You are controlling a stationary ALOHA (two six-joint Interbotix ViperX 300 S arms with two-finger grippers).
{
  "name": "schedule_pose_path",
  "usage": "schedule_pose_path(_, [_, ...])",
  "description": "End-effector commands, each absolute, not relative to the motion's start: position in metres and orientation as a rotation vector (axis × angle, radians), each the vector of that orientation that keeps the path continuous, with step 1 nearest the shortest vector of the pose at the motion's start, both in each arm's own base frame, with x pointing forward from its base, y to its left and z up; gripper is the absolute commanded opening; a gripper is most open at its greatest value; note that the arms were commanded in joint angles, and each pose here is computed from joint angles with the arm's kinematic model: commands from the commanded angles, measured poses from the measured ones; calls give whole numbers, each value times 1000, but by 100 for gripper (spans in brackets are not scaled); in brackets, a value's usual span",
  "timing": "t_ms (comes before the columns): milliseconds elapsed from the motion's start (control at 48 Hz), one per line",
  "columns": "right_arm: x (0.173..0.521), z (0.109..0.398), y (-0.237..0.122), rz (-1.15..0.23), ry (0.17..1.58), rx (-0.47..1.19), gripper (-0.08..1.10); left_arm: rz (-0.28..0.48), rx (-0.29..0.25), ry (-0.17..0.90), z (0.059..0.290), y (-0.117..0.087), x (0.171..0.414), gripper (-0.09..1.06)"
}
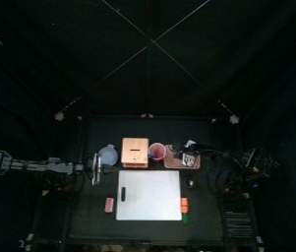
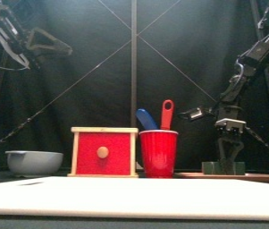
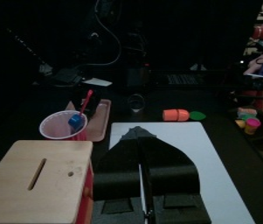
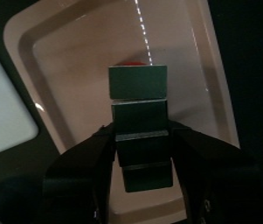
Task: Place sushi on board then cut the sushi with the knife then place the pieces on the plate
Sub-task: Place the sushi on the board
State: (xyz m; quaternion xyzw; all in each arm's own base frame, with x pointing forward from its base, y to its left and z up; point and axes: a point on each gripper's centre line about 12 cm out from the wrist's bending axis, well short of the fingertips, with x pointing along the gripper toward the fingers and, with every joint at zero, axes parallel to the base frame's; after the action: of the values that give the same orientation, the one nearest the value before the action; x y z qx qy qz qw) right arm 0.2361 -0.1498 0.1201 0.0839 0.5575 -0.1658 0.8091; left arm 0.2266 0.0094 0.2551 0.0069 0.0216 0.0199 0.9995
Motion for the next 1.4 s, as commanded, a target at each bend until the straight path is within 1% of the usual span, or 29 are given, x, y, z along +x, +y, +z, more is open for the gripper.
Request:
schedule_pose_path(21, [243, 148, -145, -363, 1101, 185, 55, 42, 17, 30, 259, 10, 228, -1])
schedule_pose_path(167, [243, 172, -131, -361, 1031, 247, 55, 42, 15, 28, 260, 10, 228, 0])
schedule_pose_path(292, [242, 188, -113, -343, 985, 321, 55, 42, 17, 28, 260, 10, 228, 0])
schedule_pose_path(500, [247, 199, -75, -306, 945, 476, 55, 43, 13, 28, 260, 10, 228, 0])
schedule_pose_path(708, [258, 199, -26, -258, 943, 614, 55, 44, 16, 31, 258, 10, 228, 0])
schedule_pose_path(812, [267, 204, -6, -246, 892, 688, 55, 49, 15, 34, 257, 12, 227, 0])
schedule_pose_path(1000, [284, 209, 13, -261, 760, 857, 55, 54, 14, 37, 256, 13, 227, 0])
schedule_pose_path(1062, [291, 208, 21, -260, 738, 893, 55, 54, 15, 36, 256, 13, 227, 0])
schedule_pose_path(1188, [307, 201, 29, -285, 741, 954, 55, 54, 12, 42, 255, 13, 227, 0])
schedule_pose_path(1396, [349, 189, 52, -328, 783, 1049, 55, 56, 6, 51, 252, 13, 226, 0])
